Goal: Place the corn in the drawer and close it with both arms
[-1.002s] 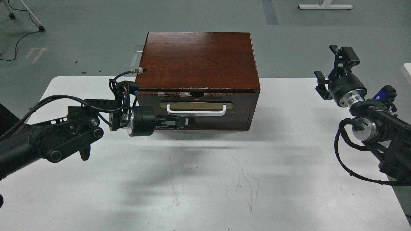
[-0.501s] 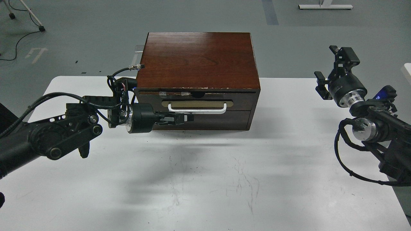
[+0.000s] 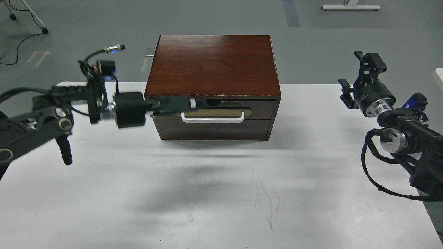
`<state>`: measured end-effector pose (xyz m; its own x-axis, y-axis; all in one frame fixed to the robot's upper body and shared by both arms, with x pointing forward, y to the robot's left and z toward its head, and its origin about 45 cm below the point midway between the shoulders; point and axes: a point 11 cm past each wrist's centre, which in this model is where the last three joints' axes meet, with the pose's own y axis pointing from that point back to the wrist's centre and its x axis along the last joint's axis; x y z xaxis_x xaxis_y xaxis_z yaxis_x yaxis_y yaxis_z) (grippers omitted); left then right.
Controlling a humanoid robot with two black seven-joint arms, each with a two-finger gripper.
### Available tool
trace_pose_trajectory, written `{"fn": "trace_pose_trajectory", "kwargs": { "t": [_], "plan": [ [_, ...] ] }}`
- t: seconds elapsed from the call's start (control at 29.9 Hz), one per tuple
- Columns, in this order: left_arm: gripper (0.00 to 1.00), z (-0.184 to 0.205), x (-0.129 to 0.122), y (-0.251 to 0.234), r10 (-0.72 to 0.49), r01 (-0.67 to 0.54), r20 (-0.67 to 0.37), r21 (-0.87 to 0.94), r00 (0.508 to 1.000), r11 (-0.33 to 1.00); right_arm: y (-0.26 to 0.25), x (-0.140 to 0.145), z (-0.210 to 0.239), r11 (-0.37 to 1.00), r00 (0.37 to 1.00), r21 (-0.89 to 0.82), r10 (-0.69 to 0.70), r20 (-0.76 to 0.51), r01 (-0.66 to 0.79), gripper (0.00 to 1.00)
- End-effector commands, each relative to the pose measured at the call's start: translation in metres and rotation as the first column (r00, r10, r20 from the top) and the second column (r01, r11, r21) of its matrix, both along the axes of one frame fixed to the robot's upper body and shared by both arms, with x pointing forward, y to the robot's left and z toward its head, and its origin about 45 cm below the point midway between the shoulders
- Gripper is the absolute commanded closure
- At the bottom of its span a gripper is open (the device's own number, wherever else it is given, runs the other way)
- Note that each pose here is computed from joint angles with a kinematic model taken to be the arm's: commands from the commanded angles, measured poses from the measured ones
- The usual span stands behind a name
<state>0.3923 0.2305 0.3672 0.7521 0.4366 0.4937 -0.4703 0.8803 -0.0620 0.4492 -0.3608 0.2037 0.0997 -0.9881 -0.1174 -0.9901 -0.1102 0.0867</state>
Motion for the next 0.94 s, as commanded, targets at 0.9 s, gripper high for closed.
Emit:
{"fn": "trace_pose_trajectory", "kwargs": {
  "t": [0.9],
  "plan": [
    [0.02, -0.14, 0.065, 0.219, 0.622, -0.858, -0.659, -0.07, 0.423, 0.509, 0.084, 0.015, 0.025, 0.983, 0.987, 0.115, 0.137, 0.08, -0.145, 0.0]
  ]
}}
